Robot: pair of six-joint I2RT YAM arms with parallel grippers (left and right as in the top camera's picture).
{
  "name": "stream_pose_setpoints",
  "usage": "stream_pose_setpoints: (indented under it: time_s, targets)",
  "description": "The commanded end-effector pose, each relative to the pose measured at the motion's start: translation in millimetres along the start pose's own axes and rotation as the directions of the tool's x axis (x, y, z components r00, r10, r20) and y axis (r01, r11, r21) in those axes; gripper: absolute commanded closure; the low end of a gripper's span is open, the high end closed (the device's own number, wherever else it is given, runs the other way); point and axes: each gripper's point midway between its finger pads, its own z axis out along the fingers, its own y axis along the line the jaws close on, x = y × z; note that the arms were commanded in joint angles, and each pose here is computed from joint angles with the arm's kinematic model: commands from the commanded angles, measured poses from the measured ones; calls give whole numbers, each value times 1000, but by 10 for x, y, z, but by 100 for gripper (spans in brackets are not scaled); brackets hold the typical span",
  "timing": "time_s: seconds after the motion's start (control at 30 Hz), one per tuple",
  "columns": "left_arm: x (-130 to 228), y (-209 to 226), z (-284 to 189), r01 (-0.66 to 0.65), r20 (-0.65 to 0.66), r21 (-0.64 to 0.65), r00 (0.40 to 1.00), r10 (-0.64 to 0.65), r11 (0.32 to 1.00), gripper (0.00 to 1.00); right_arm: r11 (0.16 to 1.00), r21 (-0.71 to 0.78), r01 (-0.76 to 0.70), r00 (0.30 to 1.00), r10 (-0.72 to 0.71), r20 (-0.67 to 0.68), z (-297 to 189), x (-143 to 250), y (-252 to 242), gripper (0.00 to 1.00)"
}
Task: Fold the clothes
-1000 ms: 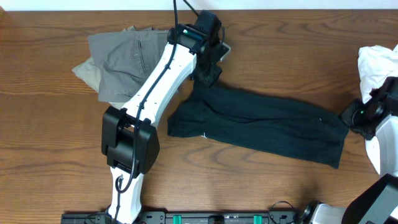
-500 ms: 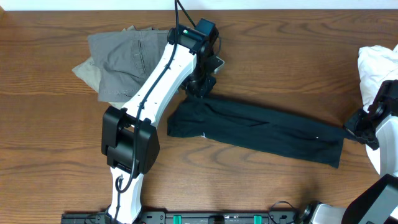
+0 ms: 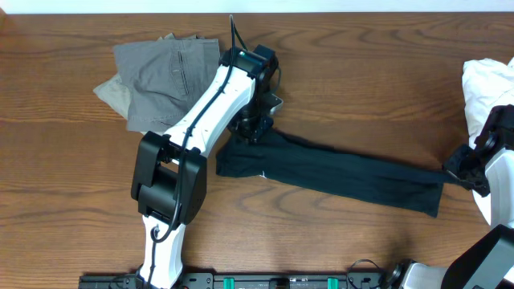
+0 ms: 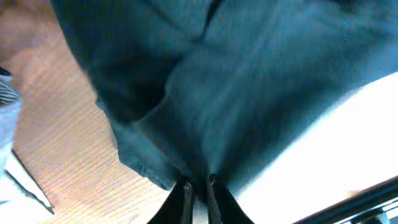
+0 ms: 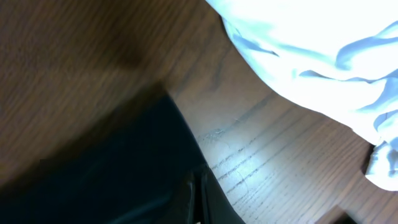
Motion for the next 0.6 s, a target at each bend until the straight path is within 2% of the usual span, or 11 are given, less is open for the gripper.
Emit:
stream_pose_setpoints:
  time_s: [0.0,0.1,0.13,0.17,0.23,0.3,0.33,0.57]
  targets:
    - [63,51,-35,-8,-11,-33,1000,7,999,89,1000,21,13,1000,-13,5,-32,16,-50,96]
    - [74,75,-36,-8,-17,-46,1000,7,999,84,1000,23,13,1000,-13,-1,-32,29,-55,92]
    - [74,75,-36,-8,-17,-46,1000,7,999,83,1000,23,13,1000,-13,0,-32,28,-55,87]
    - [73,75,-36,-8,-16,-46,1000,7,999,75,1000,23,13,1000,-13,0,-32,28,-55,79]
    - [65,82,-36,-7,-13,-48,1000,7,999,69,1000,22,13,1000,-13,1,-32,26,-52,66]
    - [56,94,-37,-8,-10,-55,1000,7,998,61,1000,16,5,1000,-5,5,-32,13,-40,47]
    - [48,100,-38,-7,-7,-59,1000,7,998,60,1000,15,-9,1000,9,11,-32,1,-37,42]
    - [-41,113,-92,1,32,-66,999,1,998,60,997,-69,-35,999,37,29,67,-19,119,30]
